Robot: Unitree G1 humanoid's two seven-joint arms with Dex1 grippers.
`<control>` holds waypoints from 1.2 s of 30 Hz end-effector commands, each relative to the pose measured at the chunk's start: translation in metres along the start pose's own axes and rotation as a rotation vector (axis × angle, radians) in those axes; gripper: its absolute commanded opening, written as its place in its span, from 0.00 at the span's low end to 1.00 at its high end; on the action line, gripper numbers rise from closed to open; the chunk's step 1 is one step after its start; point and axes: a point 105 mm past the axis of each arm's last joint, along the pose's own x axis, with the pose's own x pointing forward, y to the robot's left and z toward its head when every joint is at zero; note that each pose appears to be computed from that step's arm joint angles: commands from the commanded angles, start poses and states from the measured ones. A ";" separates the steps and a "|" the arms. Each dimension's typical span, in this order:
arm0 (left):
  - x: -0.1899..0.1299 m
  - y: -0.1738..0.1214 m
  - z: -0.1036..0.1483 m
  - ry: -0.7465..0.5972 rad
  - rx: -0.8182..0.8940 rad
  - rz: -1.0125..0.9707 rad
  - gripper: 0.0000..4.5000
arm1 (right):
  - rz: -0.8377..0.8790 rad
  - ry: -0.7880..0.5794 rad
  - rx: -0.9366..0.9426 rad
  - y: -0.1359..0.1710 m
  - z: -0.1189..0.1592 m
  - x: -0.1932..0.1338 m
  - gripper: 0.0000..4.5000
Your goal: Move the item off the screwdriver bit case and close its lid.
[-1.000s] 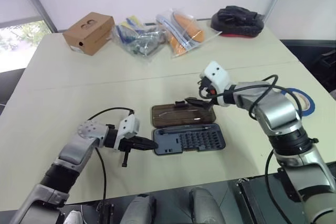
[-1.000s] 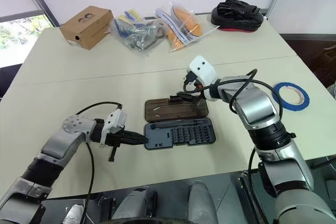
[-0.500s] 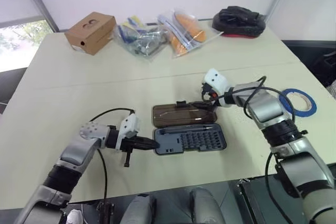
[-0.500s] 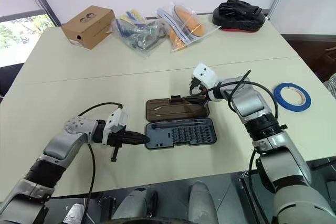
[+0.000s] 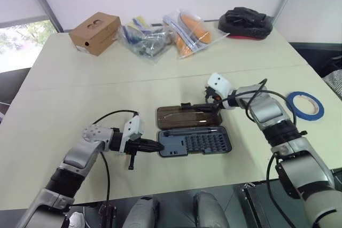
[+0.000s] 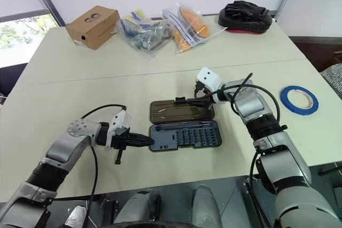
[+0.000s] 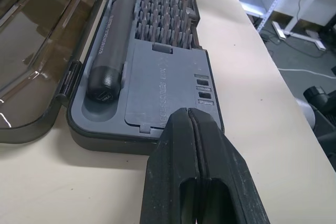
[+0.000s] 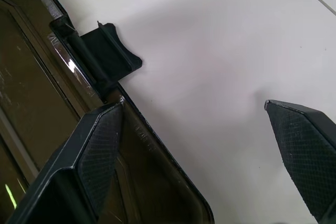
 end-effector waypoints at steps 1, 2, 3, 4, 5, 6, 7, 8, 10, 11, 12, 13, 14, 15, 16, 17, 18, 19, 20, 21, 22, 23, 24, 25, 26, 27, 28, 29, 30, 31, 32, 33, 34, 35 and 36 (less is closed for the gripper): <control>0.002 0.003 -0.008 0.039 -0.018 0.032 0.00 | 0.030 0.041 -0.023 0.005 -0.007 0.001 0.87; 0.001 0.004 -0.008 0.038 -0.015 0.035 0.00 | 0.039 0.049 -0.028 0.006 -0.009 0.000 0.81; 0.001 0.005 -0.007 0.037 -0.013 0.039 0.00 | 0.045 0.056 -0.029 0.008 -0.011 0.000 0.70; 0.001 0.005 -0.007 0.036 -0.011 0.041 0.00 | 0.053 0.062 -0.030 0.009 -0.012 0.000 0.58; 0.001 0.006 -0.006 0.034 -0.008 0.044 0.00 | 0.058 0.065 -0.031 0.010 -0.013 0.000 0.49; 0.001 0.007 -0.006 0.032 -0.007 0.046 0.00 | 0.062 0.069 -0.033 0.011 -0.014 0.000 0.35; 0.001 0.007 -0.005 0.031 -0.005 0.048 0.00 | 0.069 0.077 -0.038 0.013 -0.016 0.000 0.24; 0.001 0.008 -0.005 0.030 -0.004 0.049 0.00 | 0.076 0.084 -0.042 0.014 -0.017 0.000 0.13; 0.001 0.009 -0.003 0.026 0.002 0.054 0.00 | 0.101 0.099 -0.052 0.018 -0.020 0.001 0.00; 0.001 0.010 -0.002 0.024 0.005 0.059 0.00 | 0.111 0.106 -0.061 0.020 -0.021 0.001 0.00; 0.001 0.011 -0.001 0.021 0.006 0.063 0.00 | 0.118 0.112 -0.069 0.021 -0.022 0.000 0.00; 0.001 0.013 -0.001 0.019 0.008 0.068 0.00 | 0.129 0.119 -0.075 0.022 -0.023 0.000 0.00; 0.002 0.014 0.000 0.017 0.010 0.072 0.00 | 0.138 0.126 -0.081 0.023 -0.024 0.000 0.00; 0.002 0.015 0.000 0.014 0.011 0.077 0.00 | 0.147 0.131 -0.091 0.024 -0.024 0.000 0.00; 0.002 0.015 0.001 0.012 0.012 0.080 0.00 | 0.154 0.136 -0.100 0.024 -0.025 0.000 0.00; 0.002 0.016 0.001 0.010 0.012 0.083 0.00 | 0.161 0.140 -0.106 0.024 -0.025 0.000 0.00; 0.002 0.016 0.001 0.007 0.011 0.086 0.00 | 0.169 0.143 -0.109 0.025 -0.024 0.001 0.00; 0.003 0.016 0.002 0.005 0.011 0.088 0.00 | 0.178 0.146 -0.112 0.025 -0.025 0.001 0.00; 0.003 0.017 0.002 0.004 0.012 0.090 0.00 | 0.189 0.153 -0.123 0.026 -0.025 0.000 0.00; 0.003 0.017 0.002 0.003 0.013 0.093 0.00 | 0.196 0.161 -0.131 0.025 -0.026 0.001 0.00; 0.004 0.017 0.002 0.001 0.013 0.095 0.00 | 0.200 0.166 -0.134 0.025 -0.027 0.002 0.00; 0.004 0.017 0.002 -0.001 0.014 0.099 0.00 | 0.211 0.172 -0.132 0.024 -0.028 0.003 0.00; 0.004 0.017 0.003 -0.003 0.013 0.101 0.00 | 0.219 0.176 -0.129 0.024 -0.029 0.004 0.00; 0.004 0.017 0.003 -0.004 0.014 0.103 0.00 | 0.224 0.181 -0.131 0.024 -0.030 0.004 0.00; 0.004 0.016 0.003 -0.006 0.014 0.105 0.00 | 0.225 0.180 -0.123 0.022 -0.030 0.006 0.00; 0.004 0.016 0.003 -0.007 0.014 0.108 0.00 | 0.223 0.179 -0.115 0.021 -0.031 0.007 0.06; 0.004 0.015 0.003 -0.008 0.013 0.110 0.00 | 0.216 0.181 -0.112 0.018 -0.031 0.008 0.13; 0.004 0.015 0.003 -0.008 0.013 0.112 0.00 | 0.207 0.183 -0.112 0.016 -0.031 0.010 0.20; 0.004 0.015 0.003 -0.009 0.013 0.115 0.00 | 0.195 0.187 -0.111 0.013 -0.032 0.011 0.33; 0.004 0.015 0.003 -0.010 0.012 0.118 0.00 | 0.183 0.188 -0.103 0.010 -0.032 0.012 0.44; 0.004 0.015 0.003 -0.011 0.011 0.120 0.00 | 0.180 0.190 -0.094 0.008 -0.032 0.013 0.56; 0.004 0.015 0.004 -0.012 0.011 0.122 0.00 | 0.185 0.191 -0.087 0.007 -0.032 0.013 0.67; 0.004 0.015 0.004 -0.012 0.011 0.124 0.00 | 0.188 0.193 -0.082 0.006 -0.033 0.013 0.67; 0.004 0.015 0.004 -0.013 0.011 0.126 0.00 | 0.188 0.198 -0.079 0.004 -0.034 0.013 0.67; 0.004 0.015 0.004 -0.013 0.010 0.127 0.00 | 0.188 0.204 -0.079 0.002 -0.035 0.013 0.67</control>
